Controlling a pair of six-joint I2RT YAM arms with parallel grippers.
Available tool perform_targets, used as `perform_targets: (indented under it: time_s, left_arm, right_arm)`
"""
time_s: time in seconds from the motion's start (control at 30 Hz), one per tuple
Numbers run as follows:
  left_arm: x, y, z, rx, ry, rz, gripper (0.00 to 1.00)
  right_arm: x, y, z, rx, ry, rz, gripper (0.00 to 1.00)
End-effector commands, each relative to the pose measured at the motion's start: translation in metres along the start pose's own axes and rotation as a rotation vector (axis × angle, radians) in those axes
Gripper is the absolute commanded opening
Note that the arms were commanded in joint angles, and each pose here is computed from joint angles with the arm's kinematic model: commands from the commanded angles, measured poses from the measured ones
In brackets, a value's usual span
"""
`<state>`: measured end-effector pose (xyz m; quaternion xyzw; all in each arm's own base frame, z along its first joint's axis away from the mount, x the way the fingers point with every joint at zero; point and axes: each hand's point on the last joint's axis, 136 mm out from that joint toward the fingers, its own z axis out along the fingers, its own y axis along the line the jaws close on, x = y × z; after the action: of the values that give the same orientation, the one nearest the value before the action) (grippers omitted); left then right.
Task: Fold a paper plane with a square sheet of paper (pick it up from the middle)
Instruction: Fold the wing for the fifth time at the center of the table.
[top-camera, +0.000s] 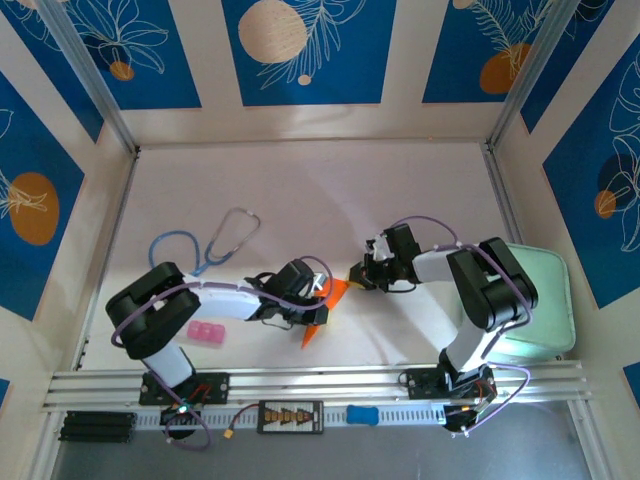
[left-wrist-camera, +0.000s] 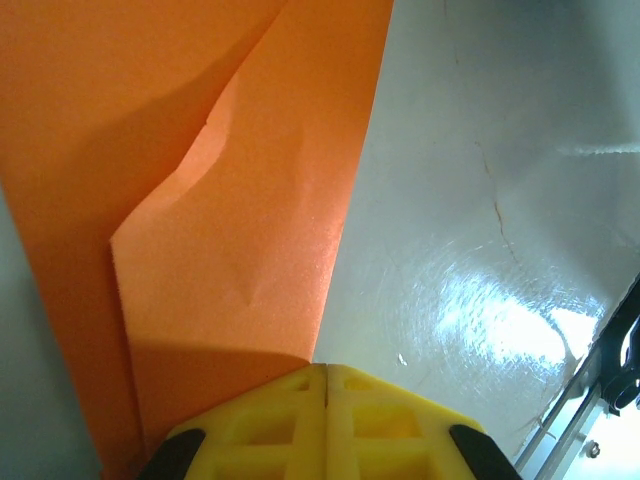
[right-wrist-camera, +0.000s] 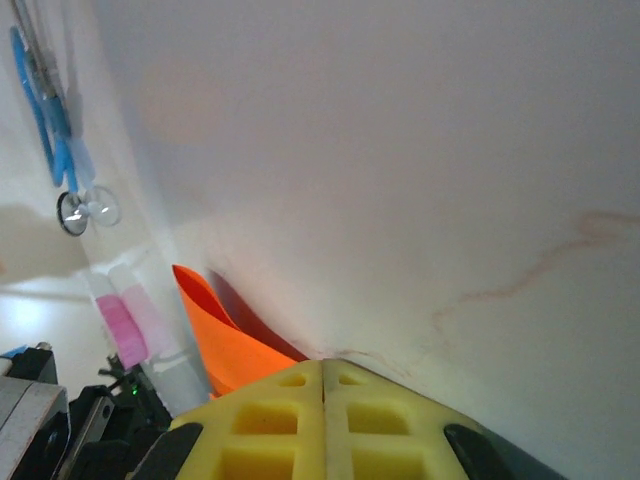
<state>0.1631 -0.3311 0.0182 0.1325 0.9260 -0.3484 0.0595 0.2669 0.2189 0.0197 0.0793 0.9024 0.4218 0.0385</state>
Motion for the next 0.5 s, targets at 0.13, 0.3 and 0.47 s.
perform_targets:
  time_s: [0.13,0.3,0.47]
  left_arm:
    - [0.017,0.023,0.008,-0.096,0.057,-0.026,0.00]
    - [0.011,0.018,0.009,-0.082,0.041,-0.021,0.01]
    - [0.009,0.017,0.009,-0.079,0.036,-0.018,0.01]
  right_arm:
    - [0.007,0.036,-0.024,-0.024,-0.049,-0.103,0.05]
    - [0.027,0.041,-0.003,0.007,0.000,-0.116,0.01]
    - [0.038,0.037,0.019,0.040,0.041,-0.107,0.00]
